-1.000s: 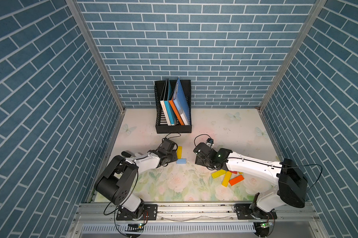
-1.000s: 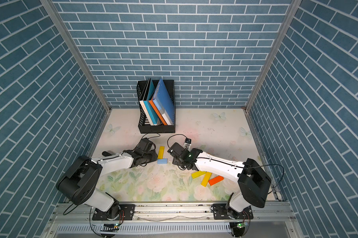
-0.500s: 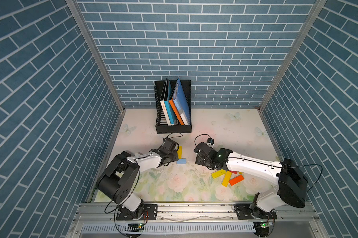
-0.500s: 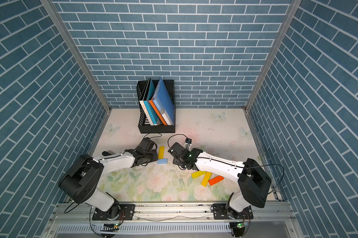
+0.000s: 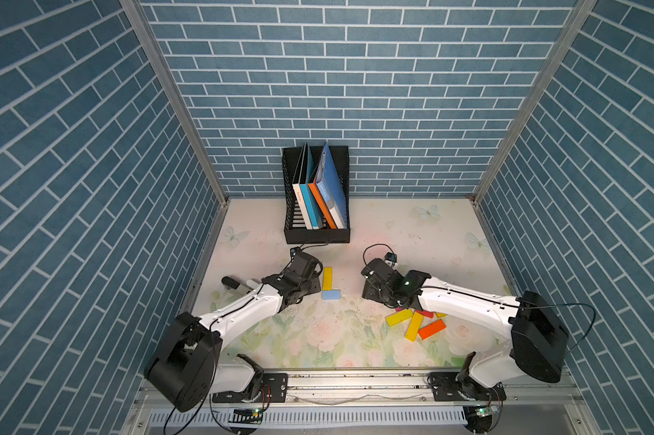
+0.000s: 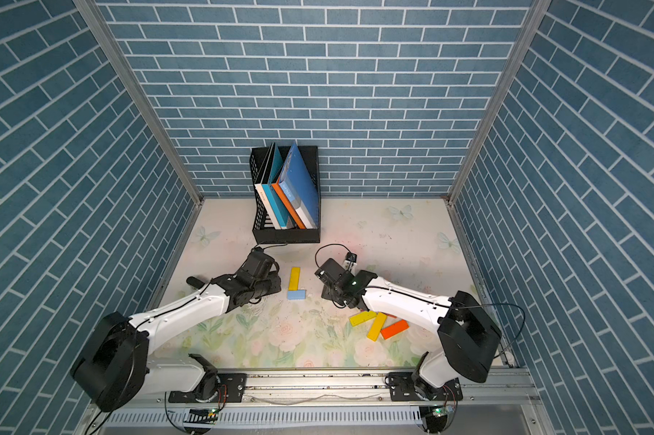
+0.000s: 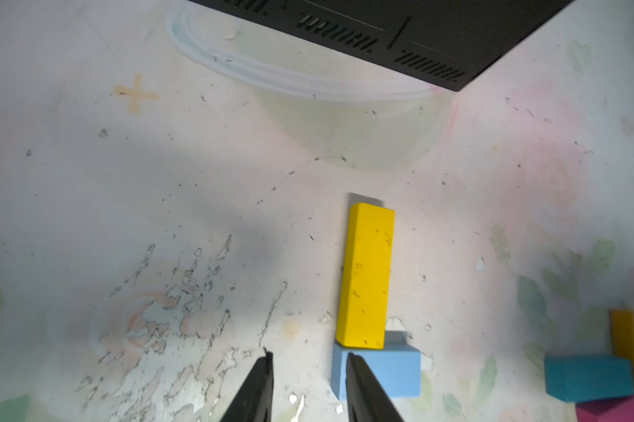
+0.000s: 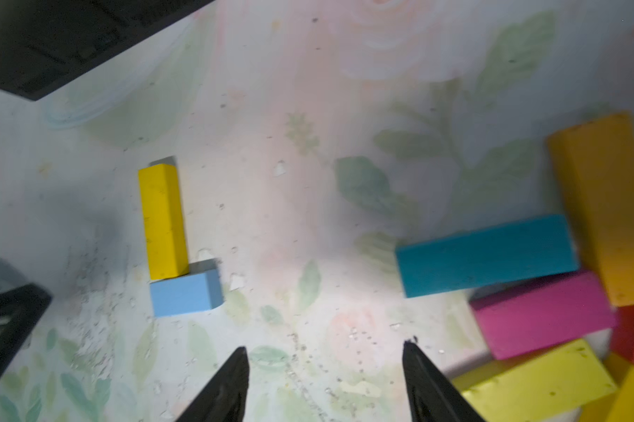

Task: Assemble the letter h with building blocks
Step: Adjust the building block at the center of the board, then pick up the building block from the center of the board.

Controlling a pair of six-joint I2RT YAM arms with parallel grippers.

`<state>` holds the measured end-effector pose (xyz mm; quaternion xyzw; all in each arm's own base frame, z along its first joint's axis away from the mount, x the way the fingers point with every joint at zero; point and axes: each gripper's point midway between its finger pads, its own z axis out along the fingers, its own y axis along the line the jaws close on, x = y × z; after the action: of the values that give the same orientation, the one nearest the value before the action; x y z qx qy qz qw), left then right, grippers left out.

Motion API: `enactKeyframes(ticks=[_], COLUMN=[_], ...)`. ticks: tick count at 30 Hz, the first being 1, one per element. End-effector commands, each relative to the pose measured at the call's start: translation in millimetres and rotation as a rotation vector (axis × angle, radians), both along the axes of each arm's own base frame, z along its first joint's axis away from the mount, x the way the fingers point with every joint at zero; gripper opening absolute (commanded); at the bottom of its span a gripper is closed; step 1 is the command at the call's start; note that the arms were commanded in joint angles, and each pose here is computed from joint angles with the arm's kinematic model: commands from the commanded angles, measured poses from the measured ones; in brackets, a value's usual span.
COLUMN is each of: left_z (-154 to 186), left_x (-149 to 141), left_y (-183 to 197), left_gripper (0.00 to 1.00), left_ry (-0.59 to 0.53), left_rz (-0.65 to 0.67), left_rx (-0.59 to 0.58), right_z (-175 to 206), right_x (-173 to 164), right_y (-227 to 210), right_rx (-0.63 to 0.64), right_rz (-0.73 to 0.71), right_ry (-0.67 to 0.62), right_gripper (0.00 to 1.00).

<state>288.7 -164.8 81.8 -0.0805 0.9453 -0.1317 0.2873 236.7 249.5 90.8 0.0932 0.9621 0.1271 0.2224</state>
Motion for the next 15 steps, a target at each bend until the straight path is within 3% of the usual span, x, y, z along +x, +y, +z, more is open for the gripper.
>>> enactKeyframes(ticks=[1, 6, 10, 15], left_z=[-21, -22, -26, 6], left_x=[-31, -49, -53, -39], left_y=[-4, -20, -18, -13], left_gripper=[0.38, 0.37, 0.36, 0.38], left_ry=[0.091, 0.091, 0.102, 0.017], left_rz=[-0.086, -0.158, -0.168, -0.151], left_rx=[0.021, -0.037, -0.025, 0.009], right_z=[-10, -29, -37, -46], right_x=[-8, -16, -13, -26], right_y=[-41, -87, -94, -116], right_rx=[-0.049, -0.188, -0.166, -0.261], right_rz=[-0.027, -0.022, 0.027, -0.008], right_ry=[0.045, 0.095, 0.123, 0.191], right_gripper=[0.68, 0.75, 0.78, 0.75])
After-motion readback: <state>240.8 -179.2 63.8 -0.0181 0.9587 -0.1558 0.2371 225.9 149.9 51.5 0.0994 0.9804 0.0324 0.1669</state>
